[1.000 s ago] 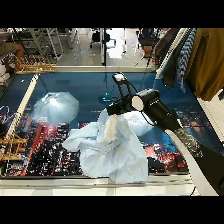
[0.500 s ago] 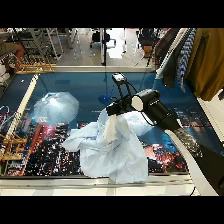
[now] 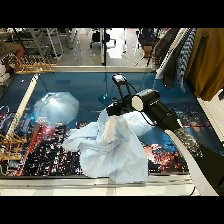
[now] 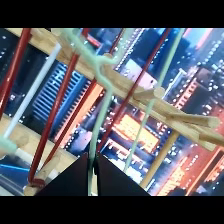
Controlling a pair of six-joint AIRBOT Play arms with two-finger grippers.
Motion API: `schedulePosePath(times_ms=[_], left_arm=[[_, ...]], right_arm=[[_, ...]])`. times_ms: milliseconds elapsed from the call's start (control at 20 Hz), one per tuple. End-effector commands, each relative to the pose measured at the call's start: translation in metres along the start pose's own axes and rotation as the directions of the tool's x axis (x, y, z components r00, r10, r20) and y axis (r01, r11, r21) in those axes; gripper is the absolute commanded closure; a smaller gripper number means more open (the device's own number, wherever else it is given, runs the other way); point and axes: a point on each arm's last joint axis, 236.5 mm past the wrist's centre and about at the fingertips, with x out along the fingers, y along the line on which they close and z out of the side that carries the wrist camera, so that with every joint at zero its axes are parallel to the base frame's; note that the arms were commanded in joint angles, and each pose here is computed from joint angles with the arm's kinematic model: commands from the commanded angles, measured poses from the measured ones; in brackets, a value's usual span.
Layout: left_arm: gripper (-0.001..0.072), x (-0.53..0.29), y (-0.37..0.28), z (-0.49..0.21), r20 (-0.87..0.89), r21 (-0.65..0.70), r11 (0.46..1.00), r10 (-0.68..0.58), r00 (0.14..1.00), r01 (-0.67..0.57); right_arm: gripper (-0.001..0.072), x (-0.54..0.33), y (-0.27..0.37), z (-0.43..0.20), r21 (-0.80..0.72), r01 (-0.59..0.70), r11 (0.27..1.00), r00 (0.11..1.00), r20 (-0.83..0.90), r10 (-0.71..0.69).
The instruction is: Fold the clothes and pants, and hang the long-sleeved shirts on hangers.
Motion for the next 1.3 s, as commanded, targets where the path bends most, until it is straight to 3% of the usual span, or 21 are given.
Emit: schedulePosePath(times_ms=[0, 200, 350, 500, 550, 650, 800, 1000, 1100, 1250], left_arm=[[0.069, 0.0, -0.003, -0.004, -0.018, -0.006, 1.0, -0.013, 1.0, 0.013], [0.069, -0.006, -0.019, 0.0, 0.0, 0.012, 0.998, -0.059, 0.998, 0.059], [0.069, -0.041, -0.062, 0.028, 0.111, 0.105, 0.975, -0.205, 0.972, 0.194], [0.0691, -0.116, -0.114, 0.056, 0.198, 0.225, 0.907, -0.401, 0.894, 0.357], [0.0691, -0.145, -0.134, 0.058, 0.189, 0.275, 0.86, -0.487, 0.853, 0.43], [0.0692, -0.204, -0.183, 0.055, 0.146, 0.429, 0.692, -0.687, 0.712, 0.58], [0.0692, -0.274, -0.252, 0.016, -0.033, 0.661, 0.292, -0.909, 0.416, 0.691], [0.0692, -0.279, -0.301, -0.061, -0.396, 0.659, -0.07, -0.878, 0.267, 0.749], [0.0691, -0.271, -0.327, -0.084, -0.503, 0.608, -0.173, -0.839, 0.208, 0.775], [0.0692, -0.253, -0.352, -0.11, -0.612, 0.506, -0.25, -0.778, 0.14, 0.826]], right_arm=[[0.0684, 0.0, 0.001, -0.001, 0.001, -0.003, 1.0, 1.0, -0.002, 0.003], [0.0684, 0.0, 0.002, -0.002, 0.004, -0.008, 1.0, 1.0, -0.009, 0.008], [0.0684, 0.0, 0.005, -0.003, 0.01, -0.02, 1.0, 1.0, -0.011, 0.02], [0.0684, 0.0, 0.005, -0.003, 0.01, -0.02, 1.0, 1.0, -0.011, 0.02], [0.0685, 0.0, 0.003, -0.002, 0.006, -0.012, 1.0, 1.0, -0.008, 0.012], [0.0685, -0.001, -0.008, 0.0, -0.019, 0.033, 0.999, 0.999, 0.0, -0.033], [0.0685, -0.007, -0.016, 0.006, -0.086, 0.073, 0.994, 0.997, 0.028, -0.07], [0.0685, -0.023, -0.019, 0.016, -0.185, 0.099, 0.978, 0.993, 0.076, -0.086], [0.0685, -0.034, -0.017, 0.017, -0.248, 0.101, 0.964, 0.993, 0.09, -0.081], [0.0685, -0.052, -0.017, 0.011, -0.351, 0.105, 0.93, 0.994, 0.077, -0.083]])
